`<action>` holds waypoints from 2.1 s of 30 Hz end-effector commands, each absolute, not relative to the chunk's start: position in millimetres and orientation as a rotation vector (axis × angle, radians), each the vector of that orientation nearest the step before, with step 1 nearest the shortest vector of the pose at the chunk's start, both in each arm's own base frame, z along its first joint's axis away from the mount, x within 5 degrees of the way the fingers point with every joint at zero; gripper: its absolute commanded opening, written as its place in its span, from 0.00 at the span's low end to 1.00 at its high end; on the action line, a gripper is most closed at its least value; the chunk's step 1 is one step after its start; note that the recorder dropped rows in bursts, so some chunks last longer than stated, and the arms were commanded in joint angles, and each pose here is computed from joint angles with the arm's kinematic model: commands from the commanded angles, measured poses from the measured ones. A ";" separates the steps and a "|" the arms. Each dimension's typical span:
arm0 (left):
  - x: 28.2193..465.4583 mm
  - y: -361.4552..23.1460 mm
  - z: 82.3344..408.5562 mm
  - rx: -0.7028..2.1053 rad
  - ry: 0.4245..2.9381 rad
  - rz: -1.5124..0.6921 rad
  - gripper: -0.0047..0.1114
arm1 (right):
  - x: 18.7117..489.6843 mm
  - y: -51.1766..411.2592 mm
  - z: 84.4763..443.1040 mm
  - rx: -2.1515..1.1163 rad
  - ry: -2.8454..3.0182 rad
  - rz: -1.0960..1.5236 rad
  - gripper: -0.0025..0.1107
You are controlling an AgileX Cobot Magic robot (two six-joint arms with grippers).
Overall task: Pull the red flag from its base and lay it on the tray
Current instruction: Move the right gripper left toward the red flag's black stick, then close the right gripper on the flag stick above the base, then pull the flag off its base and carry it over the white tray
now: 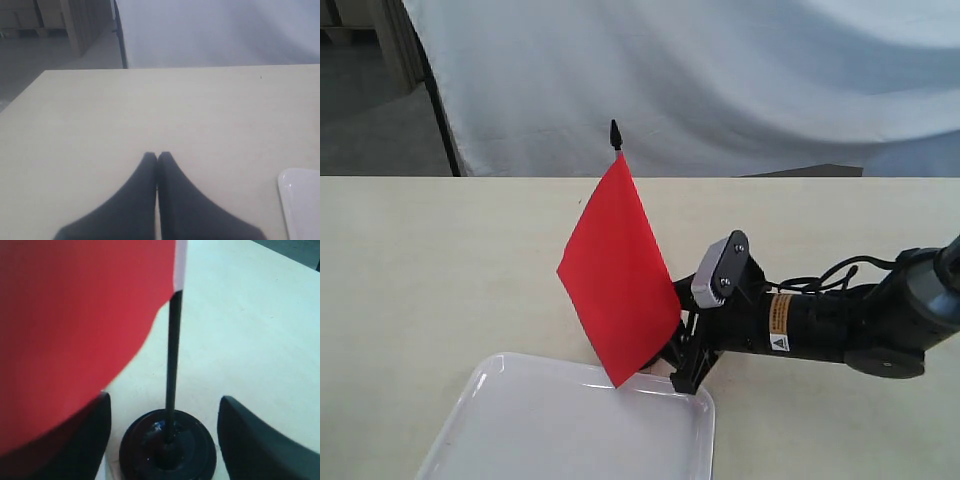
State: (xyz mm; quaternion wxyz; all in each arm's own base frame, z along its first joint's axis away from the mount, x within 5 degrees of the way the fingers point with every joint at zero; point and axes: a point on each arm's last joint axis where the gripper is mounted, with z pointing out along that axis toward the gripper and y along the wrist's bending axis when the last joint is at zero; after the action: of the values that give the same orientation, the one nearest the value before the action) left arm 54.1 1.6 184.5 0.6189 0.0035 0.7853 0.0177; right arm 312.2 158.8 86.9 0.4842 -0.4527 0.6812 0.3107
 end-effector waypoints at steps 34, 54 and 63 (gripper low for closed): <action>54.0 1.5 184.3 0.009 1.804 0.037 0.04 | 327.0 188.6 91.6 -1.153 1.666 0.754 0.47; 54.0 1.5 184.3 0.009 1.804 0.037 0.04 | 328.2 187.9 108.6 -1.132 1.622 0.765 0.02; 54.0 1.5 184.3 0.009 1.804 0.037 0.04 | 324.9 189.2 139.4 -1.125 1.559 0.796 0.02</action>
State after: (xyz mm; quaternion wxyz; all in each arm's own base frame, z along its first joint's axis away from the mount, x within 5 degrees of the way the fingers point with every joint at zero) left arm 54.1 1.6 184.5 0.6189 0.0035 0.7853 0.0177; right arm 327.1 190.0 127.0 0.5004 -0.4643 0.6569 0.3202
